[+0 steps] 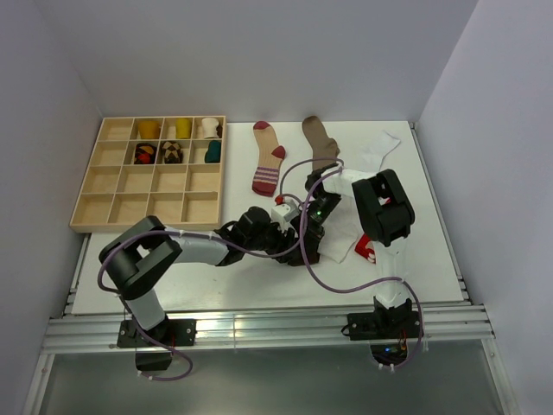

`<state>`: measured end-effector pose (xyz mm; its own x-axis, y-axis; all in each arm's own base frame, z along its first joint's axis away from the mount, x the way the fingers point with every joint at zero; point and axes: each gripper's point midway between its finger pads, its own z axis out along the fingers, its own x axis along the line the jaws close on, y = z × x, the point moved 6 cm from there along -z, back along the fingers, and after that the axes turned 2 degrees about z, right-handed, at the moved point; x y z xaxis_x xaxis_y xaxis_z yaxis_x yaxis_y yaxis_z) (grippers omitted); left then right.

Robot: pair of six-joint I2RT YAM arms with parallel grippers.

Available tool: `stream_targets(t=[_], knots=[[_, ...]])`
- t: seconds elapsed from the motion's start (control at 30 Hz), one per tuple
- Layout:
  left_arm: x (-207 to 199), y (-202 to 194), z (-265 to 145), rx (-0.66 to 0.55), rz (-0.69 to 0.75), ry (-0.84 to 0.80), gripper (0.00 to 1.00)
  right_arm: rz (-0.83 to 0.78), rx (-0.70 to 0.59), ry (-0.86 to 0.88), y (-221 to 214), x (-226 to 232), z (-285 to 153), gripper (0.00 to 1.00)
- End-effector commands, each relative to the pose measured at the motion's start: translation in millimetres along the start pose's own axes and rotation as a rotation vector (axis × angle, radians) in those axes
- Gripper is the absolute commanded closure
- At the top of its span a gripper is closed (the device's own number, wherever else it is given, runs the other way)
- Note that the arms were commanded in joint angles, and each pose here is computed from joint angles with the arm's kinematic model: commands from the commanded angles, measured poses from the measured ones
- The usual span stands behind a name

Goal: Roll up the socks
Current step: Roll the sock at the center of the board.

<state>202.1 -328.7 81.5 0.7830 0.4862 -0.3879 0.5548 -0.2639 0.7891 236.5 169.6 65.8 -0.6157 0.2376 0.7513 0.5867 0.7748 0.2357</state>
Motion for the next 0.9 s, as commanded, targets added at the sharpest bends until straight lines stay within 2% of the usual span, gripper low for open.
stream_targets(t=[0.0, 0.2, 0.27, 0.3, 0.37, 0.4, 0.53, 0.7, 0.87], knots=[[-11, 5, 6, 0.0, 0.002, -0.087, 0.46, -0.031, 0.048, -0.085, -5, -24, -1, 0.71], [-12, -6, 7, 0.032, -0.035, -0.101, 0.51, -0.027, 0.035, -0.104, -2, -27, -2, 0.69], [-9, -9, 8, 0.045, -0.064, -0.083, 0.6, -0.014, 0.036, -0.123, -2, -29, -3, 0.64], [-9, -8, 9, 0.05, -0.075, -0.073, 0.7, -0.023, 0.028, -0.139, -1, -31, -3, 0.6], [-6, -15, 12, 0.102, -0.116, -0.039, 0.8, -0.047, 0.011, -0.17, 0, -28, -7, 0.56], [-4, -14, 13, 0.112, -0.13, -0.012, 0.89, -0.052, -0.002, -0.183, 0, -28, -7, 0.52], [-9, -21, 16, 0.186, -0.142, 0.056, 1.0, -0.1, -0.062, -0.238, 5, -21, -20, 0.46], [-9, -19, 15, 0.254, -0.172, 0.151, 1.0, -0.159, -0.159, -0.345, 10, -10, -41, 0.4], [-11, -14, 16, 0.3, -0.184, 0.175, 1.0, -0.209, -0.269, -0.421, 8, 0, -65, 0.37]])
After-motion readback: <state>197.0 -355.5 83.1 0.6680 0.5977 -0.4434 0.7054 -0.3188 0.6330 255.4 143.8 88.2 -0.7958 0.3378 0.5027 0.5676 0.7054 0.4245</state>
